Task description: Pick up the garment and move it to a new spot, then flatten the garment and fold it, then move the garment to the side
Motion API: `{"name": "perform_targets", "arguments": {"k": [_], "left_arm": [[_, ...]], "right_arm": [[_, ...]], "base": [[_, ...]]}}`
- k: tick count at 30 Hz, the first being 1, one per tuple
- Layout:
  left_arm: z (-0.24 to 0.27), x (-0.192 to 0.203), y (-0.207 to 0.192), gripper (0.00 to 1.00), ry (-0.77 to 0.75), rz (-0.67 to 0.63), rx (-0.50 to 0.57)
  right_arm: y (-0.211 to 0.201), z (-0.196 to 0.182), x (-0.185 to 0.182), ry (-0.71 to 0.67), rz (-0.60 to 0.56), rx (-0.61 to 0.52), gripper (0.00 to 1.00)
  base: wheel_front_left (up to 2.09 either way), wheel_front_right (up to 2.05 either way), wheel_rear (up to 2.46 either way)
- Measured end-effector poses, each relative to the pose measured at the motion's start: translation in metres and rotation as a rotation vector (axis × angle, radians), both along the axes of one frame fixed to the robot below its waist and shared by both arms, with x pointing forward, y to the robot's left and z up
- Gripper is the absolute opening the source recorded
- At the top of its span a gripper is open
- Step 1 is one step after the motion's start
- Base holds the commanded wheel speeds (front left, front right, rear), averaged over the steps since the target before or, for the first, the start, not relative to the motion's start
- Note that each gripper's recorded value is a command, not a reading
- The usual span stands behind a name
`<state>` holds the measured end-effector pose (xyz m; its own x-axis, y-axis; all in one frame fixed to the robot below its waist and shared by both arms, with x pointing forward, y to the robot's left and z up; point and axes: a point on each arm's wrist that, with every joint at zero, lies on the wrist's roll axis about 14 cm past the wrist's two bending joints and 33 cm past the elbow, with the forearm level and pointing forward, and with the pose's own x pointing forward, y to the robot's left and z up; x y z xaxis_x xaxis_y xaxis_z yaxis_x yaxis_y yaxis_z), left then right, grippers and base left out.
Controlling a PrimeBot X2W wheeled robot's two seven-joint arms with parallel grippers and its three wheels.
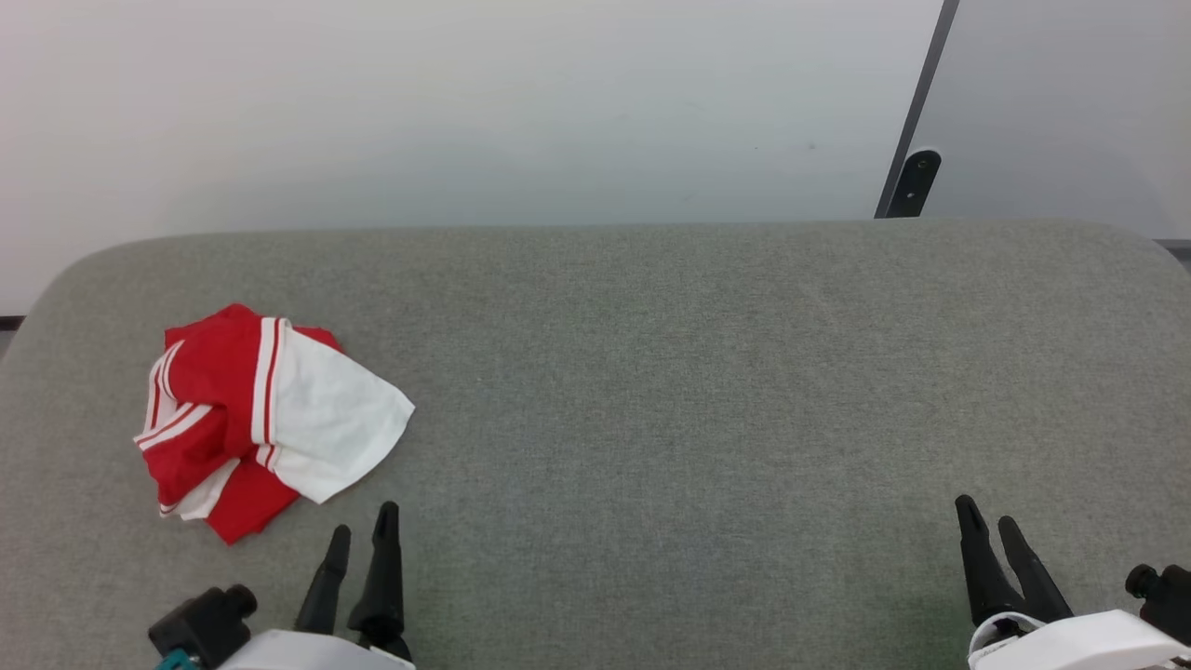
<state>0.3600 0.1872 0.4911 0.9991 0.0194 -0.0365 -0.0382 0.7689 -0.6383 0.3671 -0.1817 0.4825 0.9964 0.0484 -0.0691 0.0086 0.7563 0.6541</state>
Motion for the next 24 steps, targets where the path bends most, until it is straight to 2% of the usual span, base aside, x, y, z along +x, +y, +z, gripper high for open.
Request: {"name": "perform_targets", "arguments": {"k": [9, 24], "left_arm": [[-0.005, -0.0035, -0.004, 1.0, 0.014, -0.024, 0.16], [0.0023, -0.0055, -0.0063, 1.0, -0.018, -0.023, 0.332]], "right_arm": [[0.0034, 0.0014, -0.0017, -0.014, 0.019, -0.129, 1.0], [0.0092, 0.0022, -0.0068, -0.036, 0.05, -0.293, 1.0]], "base": [[0.0, 0.0, 0.0], [0.0, 0.0, 0.0]]}}
